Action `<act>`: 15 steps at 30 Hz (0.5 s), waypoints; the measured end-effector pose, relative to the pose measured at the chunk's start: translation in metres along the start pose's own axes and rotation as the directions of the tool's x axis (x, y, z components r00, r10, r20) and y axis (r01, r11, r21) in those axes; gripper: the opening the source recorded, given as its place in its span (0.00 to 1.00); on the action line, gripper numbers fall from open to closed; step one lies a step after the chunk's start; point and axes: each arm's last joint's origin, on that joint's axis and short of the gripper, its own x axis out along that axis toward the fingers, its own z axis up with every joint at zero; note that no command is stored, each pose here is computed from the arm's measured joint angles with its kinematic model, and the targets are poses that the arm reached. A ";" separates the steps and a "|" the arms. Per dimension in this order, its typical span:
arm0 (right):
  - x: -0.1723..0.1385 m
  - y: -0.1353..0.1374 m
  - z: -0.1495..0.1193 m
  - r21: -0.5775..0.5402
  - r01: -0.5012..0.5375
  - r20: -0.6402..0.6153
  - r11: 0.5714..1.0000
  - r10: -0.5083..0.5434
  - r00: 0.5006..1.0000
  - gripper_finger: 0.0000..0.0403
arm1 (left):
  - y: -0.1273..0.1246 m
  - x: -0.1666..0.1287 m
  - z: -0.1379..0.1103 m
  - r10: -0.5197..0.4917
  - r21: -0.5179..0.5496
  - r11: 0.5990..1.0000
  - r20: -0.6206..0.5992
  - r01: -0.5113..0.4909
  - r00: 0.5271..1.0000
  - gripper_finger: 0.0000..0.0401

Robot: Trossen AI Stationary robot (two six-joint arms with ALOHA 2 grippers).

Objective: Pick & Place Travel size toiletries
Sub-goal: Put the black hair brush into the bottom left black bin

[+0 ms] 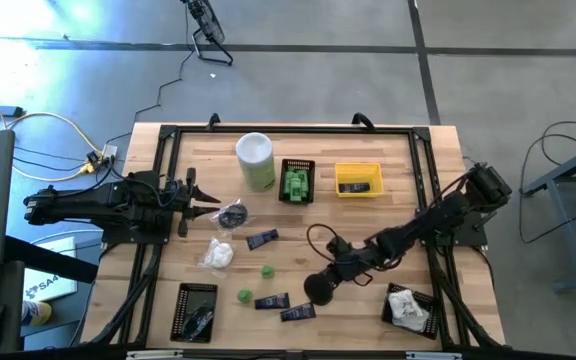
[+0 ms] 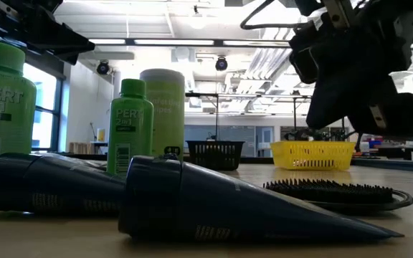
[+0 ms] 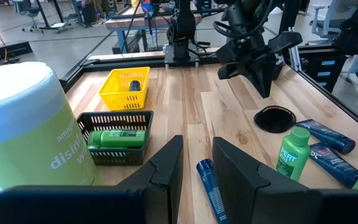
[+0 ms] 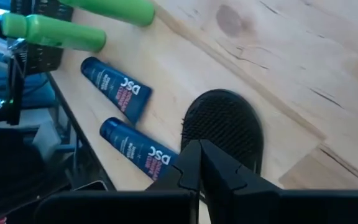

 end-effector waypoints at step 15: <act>-0.003 0.000 -0.017 -0.095 0.034 0.104 0.995 -0.024 0.994 0.01 | 0.000 0.000 0.002 -0.014 -0.163 0.987 0.021 0.017 1.000 0.21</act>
